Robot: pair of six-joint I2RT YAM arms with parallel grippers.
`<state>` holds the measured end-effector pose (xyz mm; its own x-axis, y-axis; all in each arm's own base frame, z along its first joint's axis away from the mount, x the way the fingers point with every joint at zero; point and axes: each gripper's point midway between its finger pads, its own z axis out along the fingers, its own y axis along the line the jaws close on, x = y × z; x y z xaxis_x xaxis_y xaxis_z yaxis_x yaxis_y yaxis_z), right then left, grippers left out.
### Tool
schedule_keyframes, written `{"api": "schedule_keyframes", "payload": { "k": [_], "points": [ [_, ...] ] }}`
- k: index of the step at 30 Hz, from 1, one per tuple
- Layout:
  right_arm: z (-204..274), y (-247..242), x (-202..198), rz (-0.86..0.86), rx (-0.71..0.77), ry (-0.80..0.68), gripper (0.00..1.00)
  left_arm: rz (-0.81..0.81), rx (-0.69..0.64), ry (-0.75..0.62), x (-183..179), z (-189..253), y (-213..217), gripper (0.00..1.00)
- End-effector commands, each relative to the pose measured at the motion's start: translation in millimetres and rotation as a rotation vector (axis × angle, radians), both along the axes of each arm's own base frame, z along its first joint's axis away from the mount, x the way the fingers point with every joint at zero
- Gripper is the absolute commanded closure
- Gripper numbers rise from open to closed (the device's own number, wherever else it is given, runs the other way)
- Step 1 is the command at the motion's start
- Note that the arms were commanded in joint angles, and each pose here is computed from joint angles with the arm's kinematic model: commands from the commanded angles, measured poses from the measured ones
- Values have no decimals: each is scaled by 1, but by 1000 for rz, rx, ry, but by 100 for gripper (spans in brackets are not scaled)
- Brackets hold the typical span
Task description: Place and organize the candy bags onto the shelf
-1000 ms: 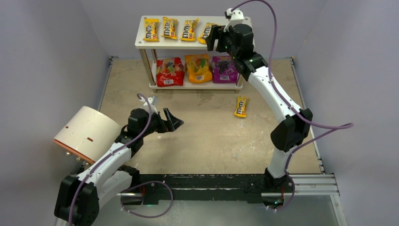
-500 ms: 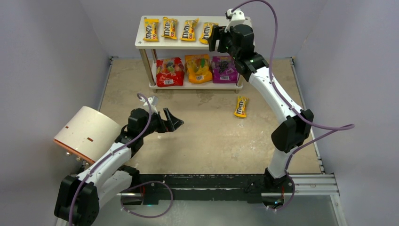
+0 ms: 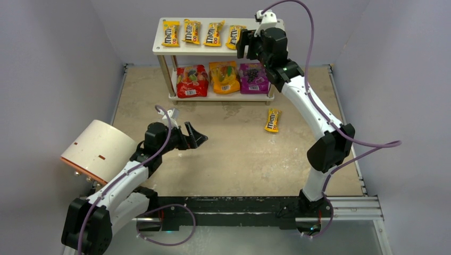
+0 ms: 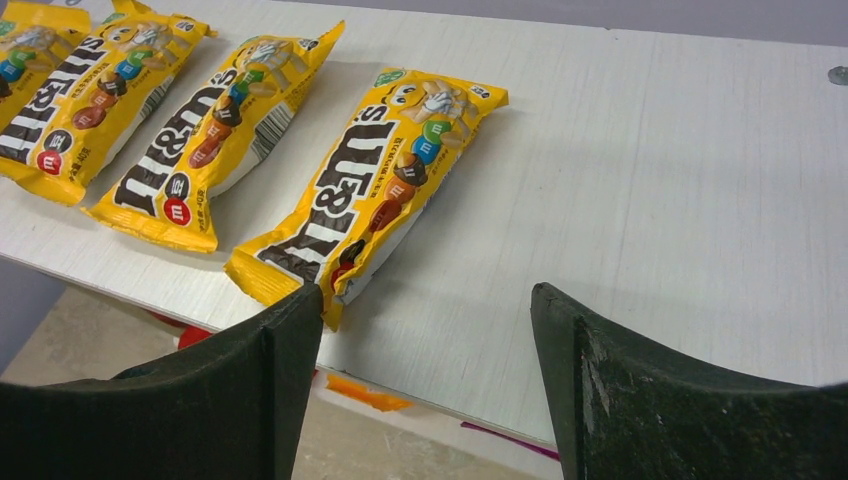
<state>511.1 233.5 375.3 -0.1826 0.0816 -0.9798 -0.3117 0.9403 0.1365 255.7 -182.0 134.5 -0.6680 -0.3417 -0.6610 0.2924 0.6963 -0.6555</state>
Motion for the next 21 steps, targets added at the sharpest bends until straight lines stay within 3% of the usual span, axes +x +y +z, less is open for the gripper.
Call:
{"api": "schedule_keyframes", "payload": {
  "k": [1,11,16,21],
  "points": [
    [20,-12,-12,-19,-8,-33,22,-16,-13,-48,0,7,-2,0],
    [56,-9,-37,68,-8,-105,21,-15,-12,-52,1,9,-2,0],
    [59,-15,-79,139,9,-119,16,-14,-11,-60,0,12,-1,0],
    [48,-56,-134,62,31,-163,12,-5,1,-62,1,14,0,0]
  ]
}}
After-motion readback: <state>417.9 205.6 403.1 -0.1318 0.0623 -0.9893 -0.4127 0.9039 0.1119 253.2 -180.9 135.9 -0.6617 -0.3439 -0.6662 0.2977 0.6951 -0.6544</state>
